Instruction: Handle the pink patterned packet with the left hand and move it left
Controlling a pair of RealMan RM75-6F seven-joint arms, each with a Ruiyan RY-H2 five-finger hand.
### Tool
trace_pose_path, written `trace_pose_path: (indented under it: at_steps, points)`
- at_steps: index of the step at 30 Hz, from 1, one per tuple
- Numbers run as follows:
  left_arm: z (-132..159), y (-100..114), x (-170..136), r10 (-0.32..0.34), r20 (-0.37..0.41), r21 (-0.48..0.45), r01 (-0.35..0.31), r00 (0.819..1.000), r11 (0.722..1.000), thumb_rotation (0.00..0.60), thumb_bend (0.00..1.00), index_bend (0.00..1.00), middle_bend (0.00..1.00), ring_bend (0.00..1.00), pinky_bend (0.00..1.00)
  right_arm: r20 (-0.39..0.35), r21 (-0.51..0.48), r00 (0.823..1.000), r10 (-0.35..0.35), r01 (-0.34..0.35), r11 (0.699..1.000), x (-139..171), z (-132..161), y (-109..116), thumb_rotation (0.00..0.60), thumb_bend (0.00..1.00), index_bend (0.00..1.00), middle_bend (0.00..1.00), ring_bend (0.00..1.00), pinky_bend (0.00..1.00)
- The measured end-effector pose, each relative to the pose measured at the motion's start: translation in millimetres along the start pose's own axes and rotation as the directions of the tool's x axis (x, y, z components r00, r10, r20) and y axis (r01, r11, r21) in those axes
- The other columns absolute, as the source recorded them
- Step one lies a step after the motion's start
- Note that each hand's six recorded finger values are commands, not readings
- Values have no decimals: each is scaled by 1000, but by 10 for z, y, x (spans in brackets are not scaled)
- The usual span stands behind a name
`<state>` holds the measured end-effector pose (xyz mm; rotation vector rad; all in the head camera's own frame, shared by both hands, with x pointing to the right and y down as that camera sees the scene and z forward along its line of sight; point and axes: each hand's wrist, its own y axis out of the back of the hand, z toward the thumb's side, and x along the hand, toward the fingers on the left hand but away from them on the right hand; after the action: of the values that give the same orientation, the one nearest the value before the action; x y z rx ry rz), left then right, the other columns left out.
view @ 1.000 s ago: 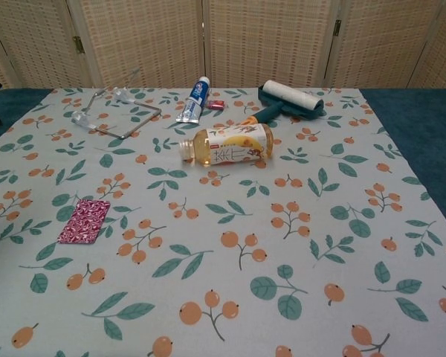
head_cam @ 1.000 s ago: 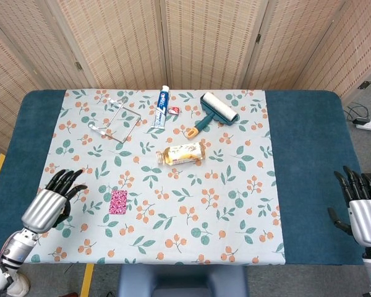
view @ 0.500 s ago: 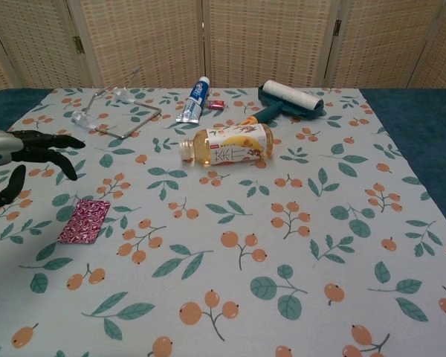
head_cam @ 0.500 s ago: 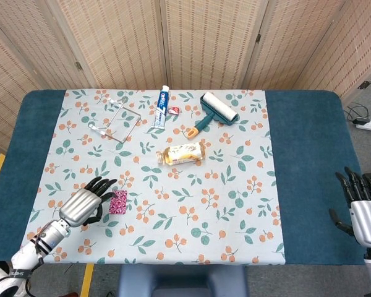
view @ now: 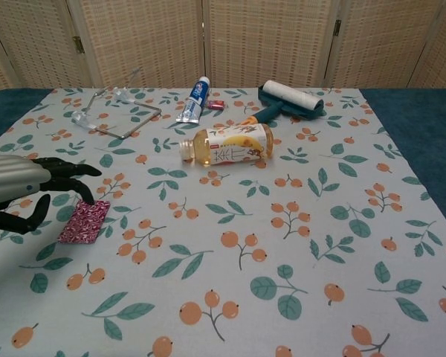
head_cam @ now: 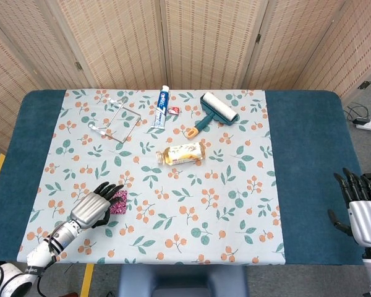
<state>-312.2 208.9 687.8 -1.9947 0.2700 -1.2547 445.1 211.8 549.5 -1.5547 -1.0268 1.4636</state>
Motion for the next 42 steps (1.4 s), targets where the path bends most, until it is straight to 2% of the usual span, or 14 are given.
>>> trace_pose_path:
  at_steps: [11,33,42]
  points:
    - [-16,-158,79,-17,-36,57,19,999,998,387,951,233,0,0,0,5,-2,1000,0,0,1000,10,-2,-14,600,365,0,0,0,0]
    - [-4,-311,156,-56,-74,45,60,996,997,389,945,212,0,0,0,14,-8,1000,14,-14,1000,5,-20,-60,600,365,0,0,0,0]
    - [-124,-370,82,-76,-121,45,82,990,996,386,944,212,0,0,0,20,-9,1000,10,-9,1000,5,-37,-49,600,365,0,0,0,0]
